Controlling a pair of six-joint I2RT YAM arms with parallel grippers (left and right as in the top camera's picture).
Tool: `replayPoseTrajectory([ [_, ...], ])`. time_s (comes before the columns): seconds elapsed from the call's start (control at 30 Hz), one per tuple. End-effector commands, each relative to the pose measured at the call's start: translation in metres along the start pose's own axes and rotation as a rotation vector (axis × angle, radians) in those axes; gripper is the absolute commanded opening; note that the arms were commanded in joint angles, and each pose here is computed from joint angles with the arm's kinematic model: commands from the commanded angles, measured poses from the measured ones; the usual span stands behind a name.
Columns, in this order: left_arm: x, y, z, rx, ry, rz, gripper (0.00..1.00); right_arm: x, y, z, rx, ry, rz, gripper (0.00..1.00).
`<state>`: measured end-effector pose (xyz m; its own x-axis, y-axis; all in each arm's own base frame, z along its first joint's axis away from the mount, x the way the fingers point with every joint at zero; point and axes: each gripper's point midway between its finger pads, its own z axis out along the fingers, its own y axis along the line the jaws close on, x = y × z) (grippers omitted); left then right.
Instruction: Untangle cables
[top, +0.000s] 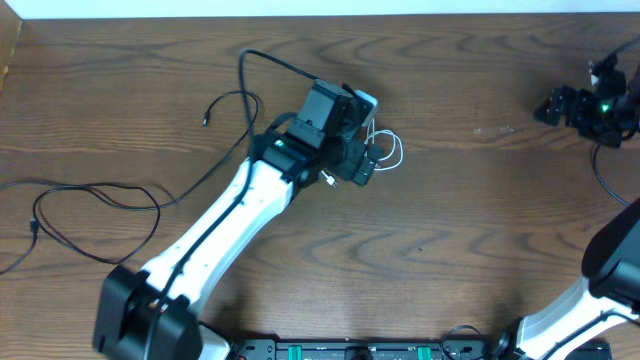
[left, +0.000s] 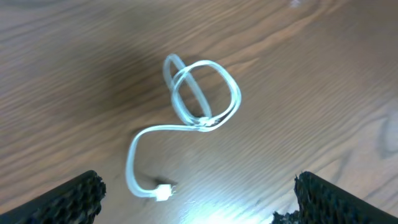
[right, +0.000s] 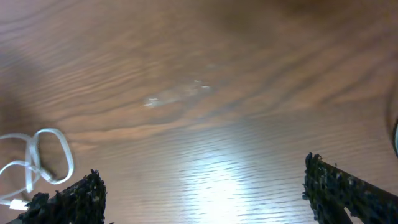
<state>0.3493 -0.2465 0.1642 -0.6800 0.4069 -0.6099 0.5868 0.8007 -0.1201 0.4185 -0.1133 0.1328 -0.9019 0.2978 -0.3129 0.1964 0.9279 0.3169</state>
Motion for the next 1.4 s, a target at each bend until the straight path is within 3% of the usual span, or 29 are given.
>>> replayPoseTrajectory([
  [0.0, 0.002, 0.023, -0.024, -0.141, -0.002, -0.008, 0.98, -0.004, 0.045, -0.022, -0.035, -0.051, -0.142, 0.99],
  [0.13, 0.015, 0.026, -0.037, -0.165, 0.04, -0.017, 0.98, -0.001, 0.079, -0.04, -0.024, -0.085, -0.241, 0.99],
  [0.3, 0.015, 0.054, -0.057, -0.348, 0.01, -0.116, 0.98, 0.008, 0.119, -0.066, 0.027, -0.135, -0.368, 0.99],
  [0.47, 0.011, 0.054, -0.065, -0.351, -0.015, -0.118, 0.98, 0.019, 0.145, -0.08, 0.019, -0.153, -0.433, 0.99],
  [1.37, 0.02, 0.054, -0.065, -0.353, 0.023, -0.117, 0.98, 0.026, 0.15, -0.078, 0.013, -0.128, -0.443, 0.99],
])
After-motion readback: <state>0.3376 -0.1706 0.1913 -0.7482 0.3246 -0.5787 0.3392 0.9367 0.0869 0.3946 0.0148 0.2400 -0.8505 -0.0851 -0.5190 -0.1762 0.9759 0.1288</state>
